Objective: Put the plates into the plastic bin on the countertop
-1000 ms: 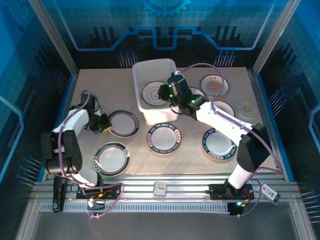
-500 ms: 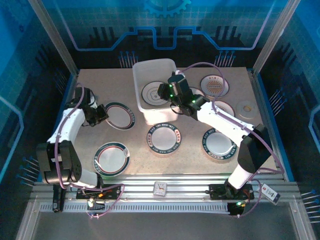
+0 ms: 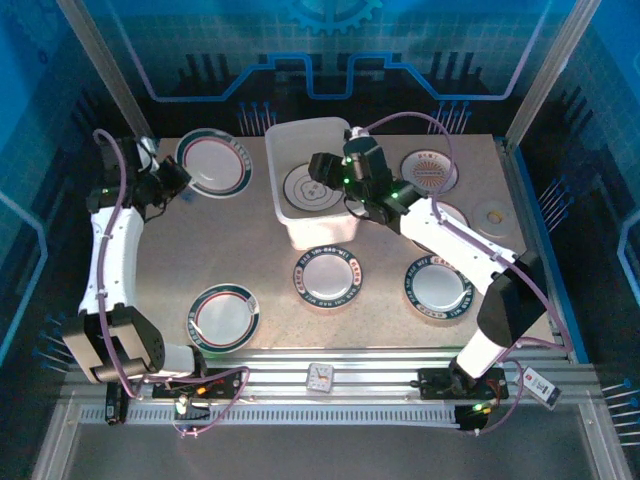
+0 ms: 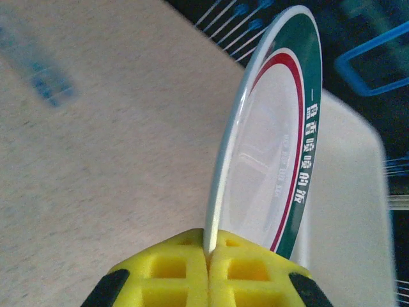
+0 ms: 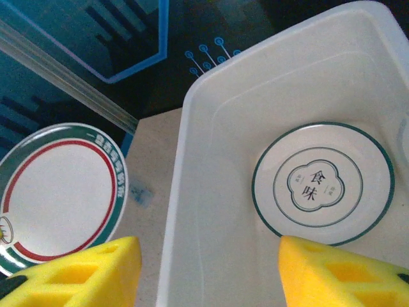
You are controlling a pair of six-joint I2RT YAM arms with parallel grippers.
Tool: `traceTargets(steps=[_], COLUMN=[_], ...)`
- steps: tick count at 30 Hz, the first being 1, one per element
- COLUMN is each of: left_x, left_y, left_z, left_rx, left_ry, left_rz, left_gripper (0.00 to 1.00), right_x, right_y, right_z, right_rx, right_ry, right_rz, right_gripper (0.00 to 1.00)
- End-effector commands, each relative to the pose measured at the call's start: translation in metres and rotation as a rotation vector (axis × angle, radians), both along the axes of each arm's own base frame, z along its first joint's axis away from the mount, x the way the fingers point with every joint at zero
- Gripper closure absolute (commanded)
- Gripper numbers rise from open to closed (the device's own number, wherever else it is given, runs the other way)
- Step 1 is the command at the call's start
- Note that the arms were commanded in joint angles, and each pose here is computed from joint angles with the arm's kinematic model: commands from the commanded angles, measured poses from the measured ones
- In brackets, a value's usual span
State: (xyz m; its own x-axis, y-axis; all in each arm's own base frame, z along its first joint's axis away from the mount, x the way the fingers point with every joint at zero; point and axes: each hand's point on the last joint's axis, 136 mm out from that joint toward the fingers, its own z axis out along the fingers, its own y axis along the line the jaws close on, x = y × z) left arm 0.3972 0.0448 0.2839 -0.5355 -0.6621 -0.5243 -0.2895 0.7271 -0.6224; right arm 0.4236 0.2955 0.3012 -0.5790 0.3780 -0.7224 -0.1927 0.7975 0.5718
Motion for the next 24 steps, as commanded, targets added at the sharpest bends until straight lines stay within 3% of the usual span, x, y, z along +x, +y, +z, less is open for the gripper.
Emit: traceTargets(steps=[1, 11, 24], left_x=[0.014, 0.035, 0.048], left_y=[-0.019, -0.085, -0.136], left_z=[0.052, 0.083, 0.084], left_rx=[-0.106, -0.188, -0.146], left_ry=[-0.155, -0.296, -0.341], left_rz=[-0.083, -0.324, -0.435], left_gripper=[1.0, 1.0, 1.0], right_x=[0.002, 0.017, 0.031], right_y=[-0.009, 0.004, 0.004], right_z=[0.047, 0.07, 0.049], right_rx=[0.074, 0.278, 0.376], right_ry=[-0.108, -0.129, -0.04], right_rz=[0.035, 0.154, 0.151], right_gripper=[0.39, 0.44, 0.55])
